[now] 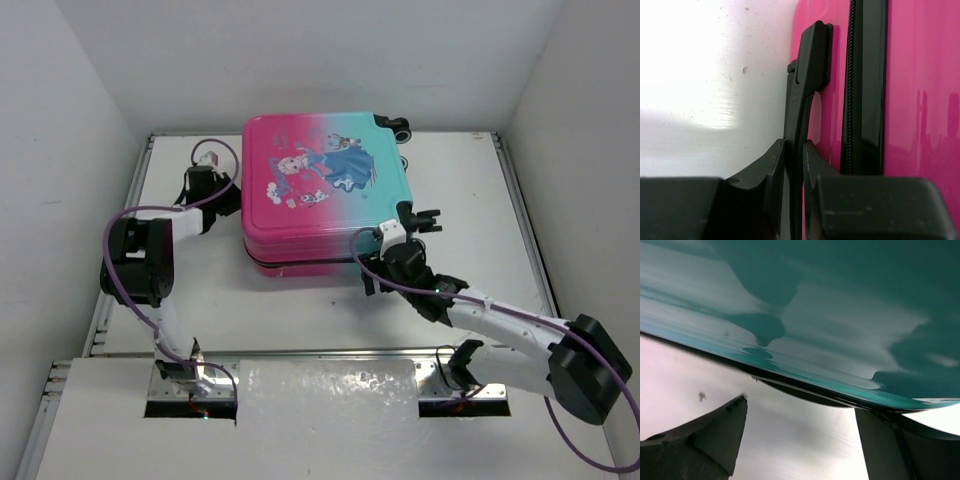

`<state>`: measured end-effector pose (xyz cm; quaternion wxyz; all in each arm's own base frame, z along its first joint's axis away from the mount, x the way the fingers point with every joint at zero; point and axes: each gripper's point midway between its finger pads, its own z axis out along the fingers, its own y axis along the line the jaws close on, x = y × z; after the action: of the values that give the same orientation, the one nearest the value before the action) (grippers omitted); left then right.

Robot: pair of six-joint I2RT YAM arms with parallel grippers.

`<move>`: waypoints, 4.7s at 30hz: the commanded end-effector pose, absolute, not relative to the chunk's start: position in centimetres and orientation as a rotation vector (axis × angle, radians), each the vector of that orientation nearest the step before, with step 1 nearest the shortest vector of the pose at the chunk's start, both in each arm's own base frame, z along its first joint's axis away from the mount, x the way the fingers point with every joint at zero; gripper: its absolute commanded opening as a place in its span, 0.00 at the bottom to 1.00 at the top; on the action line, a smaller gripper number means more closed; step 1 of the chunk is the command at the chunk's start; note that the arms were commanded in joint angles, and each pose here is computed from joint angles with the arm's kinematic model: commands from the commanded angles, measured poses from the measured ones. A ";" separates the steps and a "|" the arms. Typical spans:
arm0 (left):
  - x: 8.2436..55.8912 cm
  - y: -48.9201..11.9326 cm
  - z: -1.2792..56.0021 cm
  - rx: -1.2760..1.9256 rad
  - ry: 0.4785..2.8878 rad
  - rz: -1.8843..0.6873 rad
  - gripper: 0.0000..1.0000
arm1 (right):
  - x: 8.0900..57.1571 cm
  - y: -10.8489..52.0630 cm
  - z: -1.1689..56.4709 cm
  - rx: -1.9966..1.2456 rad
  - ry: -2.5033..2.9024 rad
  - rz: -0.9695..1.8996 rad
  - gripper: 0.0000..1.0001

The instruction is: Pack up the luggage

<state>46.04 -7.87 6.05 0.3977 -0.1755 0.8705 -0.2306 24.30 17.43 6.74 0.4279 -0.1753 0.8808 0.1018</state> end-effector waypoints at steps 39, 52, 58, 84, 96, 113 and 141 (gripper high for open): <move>44.9 -8.6 2.5 -0.745 2.305 -0.509 0.00 | 32.1 7.3 10.6 -0.046 1.720 0.153 0.00; 51.4 -7.0 2.0 -0.827 2.304 -0.422 0.00 | 39.6 3.3 13.4 0.119 1.550 0.564 0.00; 54.9 -6.9 2.2 -0.813 2.300 -0.424 0.00 | 45.2 2.7 13.8 0.143 1.530 0.655 0.00; 60.2 -2.4 13.5 -0.669 2.159 -0.330 0.89 | 59.7 16.5 7.6 -0.268 1.826 0.994 0.00; 47.0 5.6 37.4 -0.751 1.795 0.058 1.00 | 45.5 27.8 7.7 -0.437 1.942 0.805 0.00; 30.5 -15.8 23.4 -0.352 2.125 -0.428 1.00 | 41.6 38.6 8.6 -0.453 1.848 0.892 0.00; 33.0 -18.7 16.3 -0.684 2.177 -0.135 0.06 | 41.2 36.7 5.5 -0.499 1.854 0.885 0.00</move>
<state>33.15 -19.28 15.87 0.4006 -0.2675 0.8748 -0.0522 38.81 37.70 6.36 0.4541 -0.2284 0.7656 0.3942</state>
